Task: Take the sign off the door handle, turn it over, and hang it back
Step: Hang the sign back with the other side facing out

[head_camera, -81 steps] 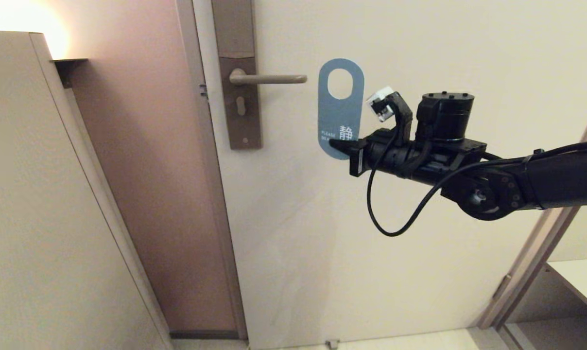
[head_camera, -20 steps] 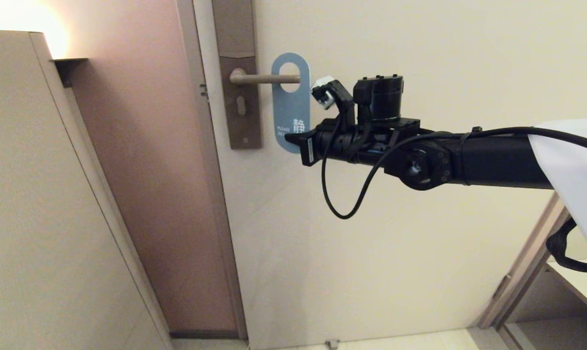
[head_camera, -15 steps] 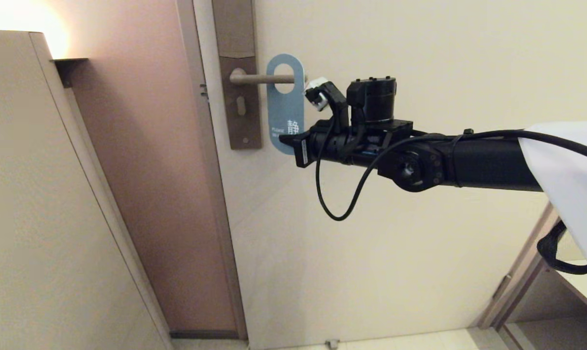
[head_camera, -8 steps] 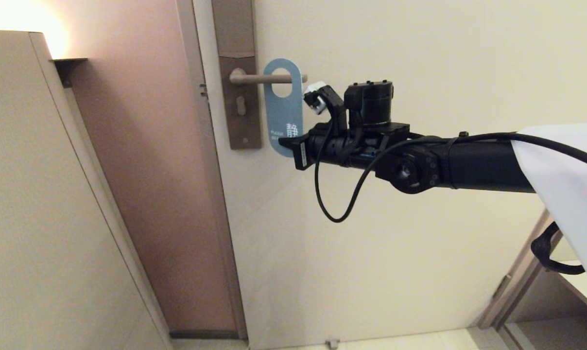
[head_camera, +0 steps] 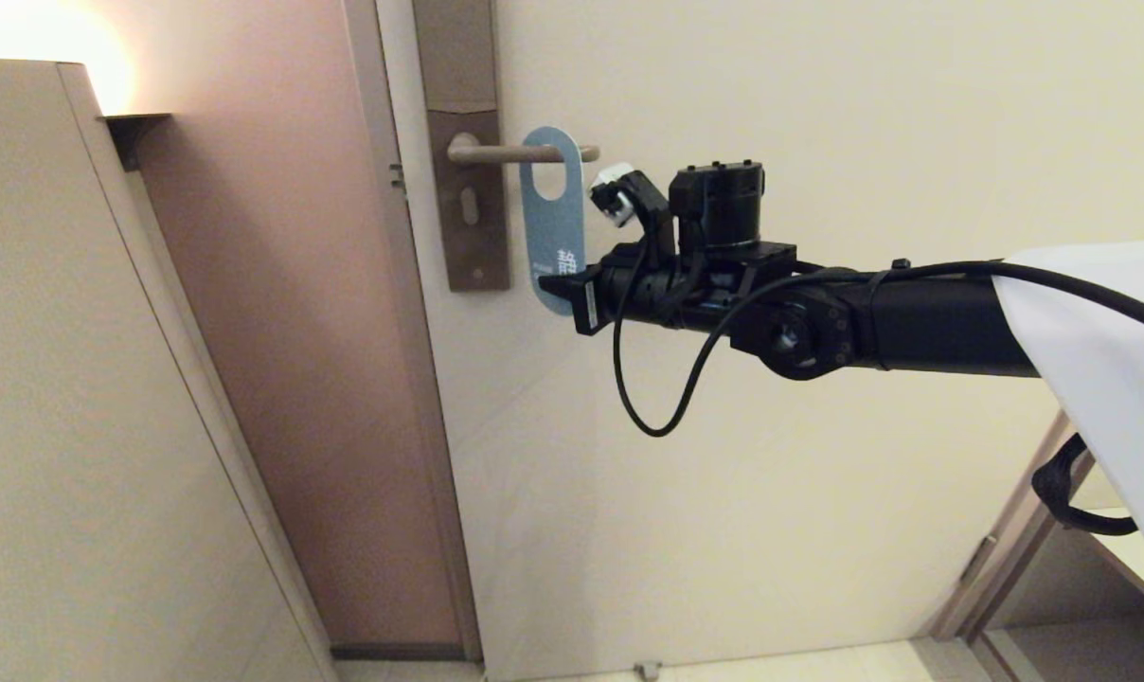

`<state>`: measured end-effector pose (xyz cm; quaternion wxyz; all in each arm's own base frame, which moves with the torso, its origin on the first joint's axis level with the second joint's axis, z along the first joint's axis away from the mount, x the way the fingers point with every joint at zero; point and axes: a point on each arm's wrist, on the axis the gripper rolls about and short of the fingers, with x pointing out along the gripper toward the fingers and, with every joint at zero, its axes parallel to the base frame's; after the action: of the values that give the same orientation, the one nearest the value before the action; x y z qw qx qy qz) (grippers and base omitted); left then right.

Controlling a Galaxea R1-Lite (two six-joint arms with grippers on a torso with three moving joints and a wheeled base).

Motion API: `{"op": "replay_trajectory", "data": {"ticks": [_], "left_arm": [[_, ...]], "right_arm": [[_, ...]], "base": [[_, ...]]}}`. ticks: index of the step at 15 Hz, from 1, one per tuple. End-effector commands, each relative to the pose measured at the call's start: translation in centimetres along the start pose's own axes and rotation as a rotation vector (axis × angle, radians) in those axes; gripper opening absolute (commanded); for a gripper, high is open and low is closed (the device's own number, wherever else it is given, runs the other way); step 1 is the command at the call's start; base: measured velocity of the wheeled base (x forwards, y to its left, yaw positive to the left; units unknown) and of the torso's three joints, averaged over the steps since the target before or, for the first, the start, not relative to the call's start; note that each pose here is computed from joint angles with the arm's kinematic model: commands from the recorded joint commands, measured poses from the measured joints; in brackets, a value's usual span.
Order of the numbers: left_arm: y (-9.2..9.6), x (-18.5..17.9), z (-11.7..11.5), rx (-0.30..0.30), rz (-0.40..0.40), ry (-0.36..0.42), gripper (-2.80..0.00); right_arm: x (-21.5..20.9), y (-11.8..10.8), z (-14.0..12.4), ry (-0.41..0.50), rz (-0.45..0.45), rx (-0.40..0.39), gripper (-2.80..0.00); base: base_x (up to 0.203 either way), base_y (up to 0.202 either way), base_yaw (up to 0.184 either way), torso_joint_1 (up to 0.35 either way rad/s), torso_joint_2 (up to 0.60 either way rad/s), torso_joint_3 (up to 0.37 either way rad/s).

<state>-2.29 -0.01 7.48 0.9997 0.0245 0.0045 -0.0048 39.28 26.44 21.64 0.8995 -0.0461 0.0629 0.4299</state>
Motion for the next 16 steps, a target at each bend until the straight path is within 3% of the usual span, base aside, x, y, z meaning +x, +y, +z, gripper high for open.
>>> {"op": "replay_trajectory", "data": {"ticks": [1,16], "left_arm": [[0.0,0.0,0.0,0.000,0.000,0.002,-2.80],[0.0,0.0,0.0,0.000,0.000,0.002,-2.80]], "right_arm": [[0.0,0.0,-0.1,0.000,0.002,-0.002,0.00],[-2.4,0.7,0.7,0.015,0.002,0.001,0.00]], "base": [[0.000,0.000,0.000,0.000,0.00,0.000],[0.000,0.000,0.000,0.000,0.00,0.000]]}}
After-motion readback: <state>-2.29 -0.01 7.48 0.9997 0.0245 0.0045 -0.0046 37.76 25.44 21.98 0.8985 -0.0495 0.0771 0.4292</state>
